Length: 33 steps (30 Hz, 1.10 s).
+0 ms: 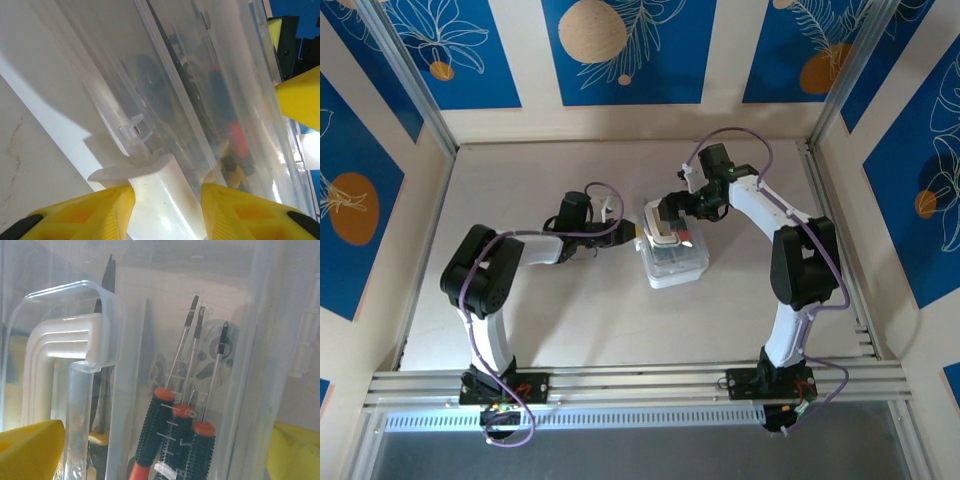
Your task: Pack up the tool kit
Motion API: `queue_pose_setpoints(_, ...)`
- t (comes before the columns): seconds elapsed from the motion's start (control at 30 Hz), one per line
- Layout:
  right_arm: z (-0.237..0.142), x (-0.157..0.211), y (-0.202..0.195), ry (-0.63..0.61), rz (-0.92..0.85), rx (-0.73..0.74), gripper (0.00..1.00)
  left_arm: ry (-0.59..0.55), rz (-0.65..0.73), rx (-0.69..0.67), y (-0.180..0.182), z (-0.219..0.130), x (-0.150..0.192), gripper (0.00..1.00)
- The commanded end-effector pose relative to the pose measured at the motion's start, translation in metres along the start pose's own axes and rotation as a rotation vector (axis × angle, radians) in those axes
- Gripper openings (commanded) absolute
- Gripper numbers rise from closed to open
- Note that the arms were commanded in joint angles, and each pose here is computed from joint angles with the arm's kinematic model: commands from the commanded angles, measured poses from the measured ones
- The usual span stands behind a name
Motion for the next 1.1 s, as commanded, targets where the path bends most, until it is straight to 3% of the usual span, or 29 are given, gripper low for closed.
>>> queue_pose_setpoints(0.0,0.037,0.060,0.032,0.245,0.068,-0.173,0.99,0.031,-0.027,0.028,0.000,0.022,0.029,0.45)
queue_pose_setpoints(0.33,0.043,0.073,0.039,0.281,0.082,-0.177,0.99,-0.029,-0.053,0.043,0.009,0.026,0.037,0.46)
queue_pose_setpoints(0.5,0.012,0.040,0.038,0.179,0.056,-0.158,0.99,-0.019,0.010,-0.008,0.004,0.015,0.017,0.47)
queue_pose_setpoints(0.6,-0.023,0.010,0.033,0.074,0.036,-0.142,1.00,0.018,0.117,-0.105,-0.005,-0.005,-0.008,0.52)
queue_pose_setpoints(0.7,-0.062,-0.017,0.023,-0.046,0.015,-0.115,0.99,0.033,0.236,-0.217,-0.013,-0.034,-0.042,0.67)
queue_pose_setpoints(0.73,-0.076,-0.024,0.017,-0.089,0.011,-0.100,0.99,0.027,0.273,-0.256,-0.016,-0.046,-0.053,0.76)
queue_pose_setpoints(0.77,-0.088,-0.030,0.012,-0.131,0.010,-0.086,0.99,0.019,0.304,-0.294,-0.018,-0.058,-0.064,0.98)
queue_pose_setpoints(0.93,-0.148,-0.044,-0.018,-0.427,-0.006,0.015,0.99,-0.064,0.408,-0.513,-0.019,-0.132,-0.102,1.00)
queue_pose_setpoints(1.07,-0.182,-0.032,-0.033,-0.807,-0.147,0.086,0.99,-0.210,0.481,-0.863,0.000,-0.210,-0.099,1.00)
Point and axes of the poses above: each hand's point on the last joint's axis, 136 mm out from that joint toward the fingers, its own z axis out along the fingers, its own y axis along the line the jaws close on, x = y × z, the point moved 2 cm from there along -z, back along the fingers, and after that the axes turned 14 degrees about z, right-handed, at the moved point
